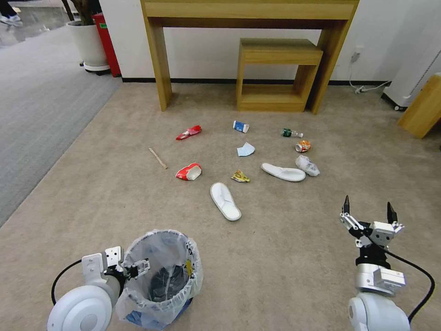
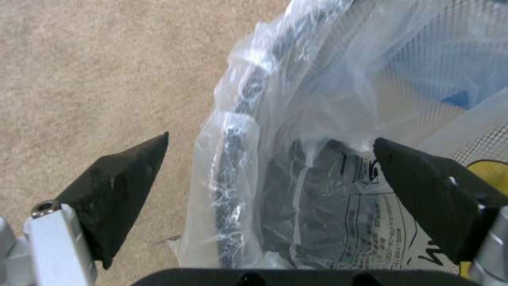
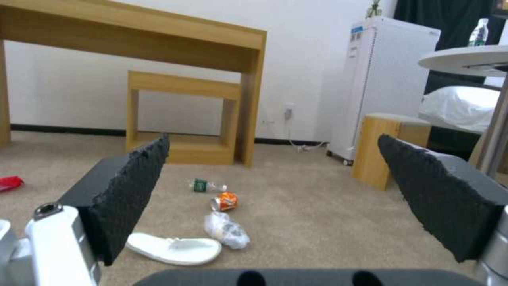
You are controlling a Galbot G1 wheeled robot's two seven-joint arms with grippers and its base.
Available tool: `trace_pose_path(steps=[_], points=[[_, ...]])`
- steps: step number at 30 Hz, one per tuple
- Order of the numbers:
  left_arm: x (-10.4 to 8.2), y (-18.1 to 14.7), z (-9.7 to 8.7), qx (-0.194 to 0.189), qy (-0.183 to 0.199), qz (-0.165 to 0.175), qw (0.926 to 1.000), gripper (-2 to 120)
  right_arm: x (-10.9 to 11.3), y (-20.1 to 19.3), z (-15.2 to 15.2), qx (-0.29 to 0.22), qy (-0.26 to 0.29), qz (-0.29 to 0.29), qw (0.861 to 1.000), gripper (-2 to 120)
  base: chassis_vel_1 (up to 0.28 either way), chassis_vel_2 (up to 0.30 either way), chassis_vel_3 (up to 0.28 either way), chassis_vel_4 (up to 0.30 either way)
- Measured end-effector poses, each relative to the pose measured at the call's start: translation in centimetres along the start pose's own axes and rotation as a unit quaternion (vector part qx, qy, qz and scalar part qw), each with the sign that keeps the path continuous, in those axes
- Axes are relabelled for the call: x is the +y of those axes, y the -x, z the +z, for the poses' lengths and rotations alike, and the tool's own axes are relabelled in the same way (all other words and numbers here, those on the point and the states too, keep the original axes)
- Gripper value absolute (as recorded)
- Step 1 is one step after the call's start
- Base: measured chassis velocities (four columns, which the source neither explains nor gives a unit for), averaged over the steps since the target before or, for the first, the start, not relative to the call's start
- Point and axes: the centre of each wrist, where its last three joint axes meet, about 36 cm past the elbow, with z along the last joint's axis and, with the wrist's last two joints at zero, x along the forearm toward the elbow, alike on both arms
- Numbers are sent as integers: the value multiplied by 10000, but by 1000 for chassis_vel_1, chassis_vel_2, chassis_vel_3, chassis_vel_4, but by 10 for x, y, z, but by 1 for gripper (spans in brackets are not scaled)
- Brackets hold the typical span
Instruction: Pick up the trash bin and place the garbage on the floor into it.
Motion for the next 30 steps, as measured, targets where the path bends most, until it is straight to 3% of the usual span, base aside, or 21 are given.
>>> trace_pose_path(steps=[18, 25, 30], points=[[1, 7, 5, 136, -68, -29, 9999, 97, 1, -2, 0, 5, 3, 14, 10000, 100, 0, 0, 0, 0], [1, 6, 6, 159, -83, -27, 9998, 84, 2, -3, 1, 2, 7, 16, 10000, 100, 0, 0, 0, 0], [0, 6, 8, 188, -97, -25, 9998, 65, 2, -3, 2, 3, 5, 16, 10000, 100, 0, 0, 0, 0]])
